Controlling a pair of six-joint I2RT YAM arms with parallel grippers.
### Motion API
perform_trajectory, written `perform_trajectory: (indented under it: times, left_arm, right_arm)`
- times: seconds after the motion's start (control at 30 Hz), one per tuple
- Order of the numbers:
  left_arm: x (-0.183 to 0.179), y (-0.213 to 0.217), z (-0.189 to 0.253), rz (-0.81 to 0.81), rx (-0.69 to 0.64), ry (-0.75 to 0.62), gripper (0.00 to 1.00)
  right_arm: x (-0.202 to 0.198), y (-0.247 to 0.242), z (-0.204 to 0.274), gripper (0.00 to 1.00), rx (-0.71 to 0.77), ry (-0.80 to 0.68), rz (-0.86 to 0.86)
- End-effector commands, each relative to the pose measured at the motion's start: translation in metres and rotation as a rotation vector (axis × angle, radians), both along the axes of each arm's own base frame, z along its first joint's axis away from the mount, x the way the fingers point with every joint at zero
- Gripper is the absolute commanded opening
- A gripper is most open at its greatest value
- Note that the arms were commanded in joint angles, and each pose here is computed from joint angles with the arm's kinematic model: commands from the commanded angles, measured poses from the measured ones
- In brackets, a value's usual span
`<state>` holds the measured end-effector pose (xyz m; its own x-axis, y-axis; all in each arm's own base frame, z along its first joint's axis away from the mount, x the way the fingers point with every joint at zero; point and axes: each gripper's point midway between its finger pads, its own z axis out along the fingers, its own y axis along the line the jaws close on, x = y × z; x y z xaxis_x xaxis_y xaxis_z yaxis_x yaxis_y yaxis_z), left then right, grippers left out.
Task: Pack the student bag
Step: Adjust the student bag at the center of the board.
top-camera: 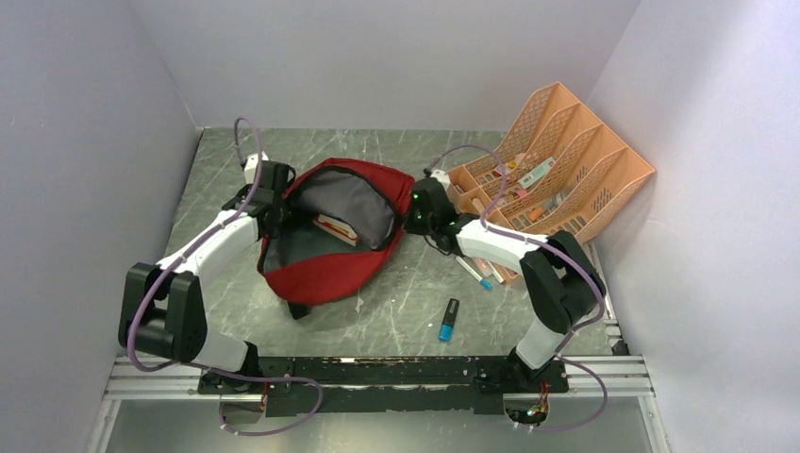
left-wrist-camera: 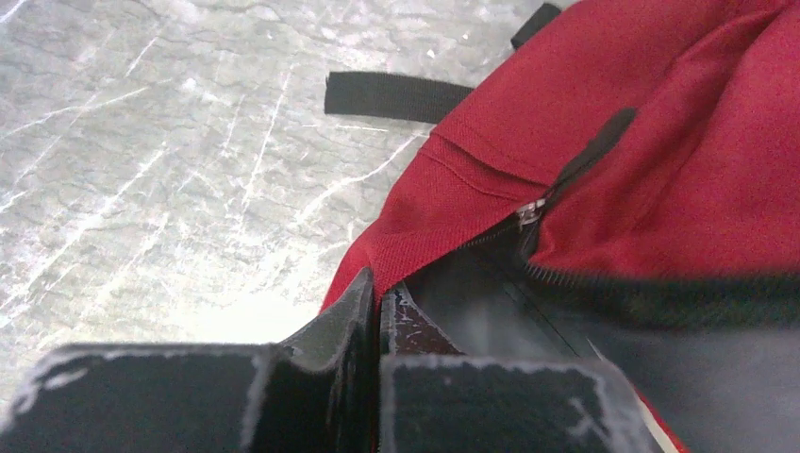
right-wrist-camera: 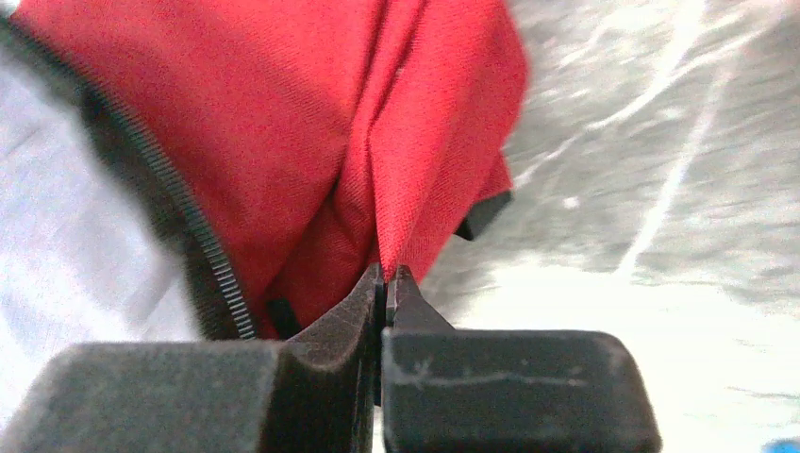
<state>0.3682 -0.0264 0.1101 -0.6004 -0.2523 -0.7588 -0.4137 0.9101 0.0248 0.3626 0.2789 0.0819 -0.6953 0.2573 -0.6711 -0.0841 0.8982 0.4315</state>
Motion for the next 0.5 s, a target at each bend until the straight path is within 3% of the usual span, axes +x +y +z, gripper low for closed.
perform_trajectory:
  times: [0.0,0.2,0.23,0.33,0.47]
  left_arm:
    - [-0.001,0.006,0.022,0.026,-0.072,-0.060,0.05]
    - [-0.022,0.012,0.009,0.049,-0.137,-0.053,0.05]
    - [-0.025,0.009,0.006,0.037,-0.156,-0.047,0.08]
    - [-0.031,-0.008,-0.005,-0.038,-0.224,-0.023,0.22]
    - [-0.038,-0.025,-0.008,-0.102,-0.302,-0.001,0.37]
  right_arm:
    - [0.025,-0.062,0.022,0.00,-0.128,-0.100,-0.108]
    - [0.020,-0.093,0.024,0.00,-0.194,-0.105,-0.095]
    - [0.016,-0.093,0.021,0.04,-0.202,-0.090,-0.073]
    - [0.007,-0.083,0.023,0.34,-0.175,-0.089,0.001]
    - [0.003,-0.073,0.056,0.45,-0.118,-0.177,0.073]
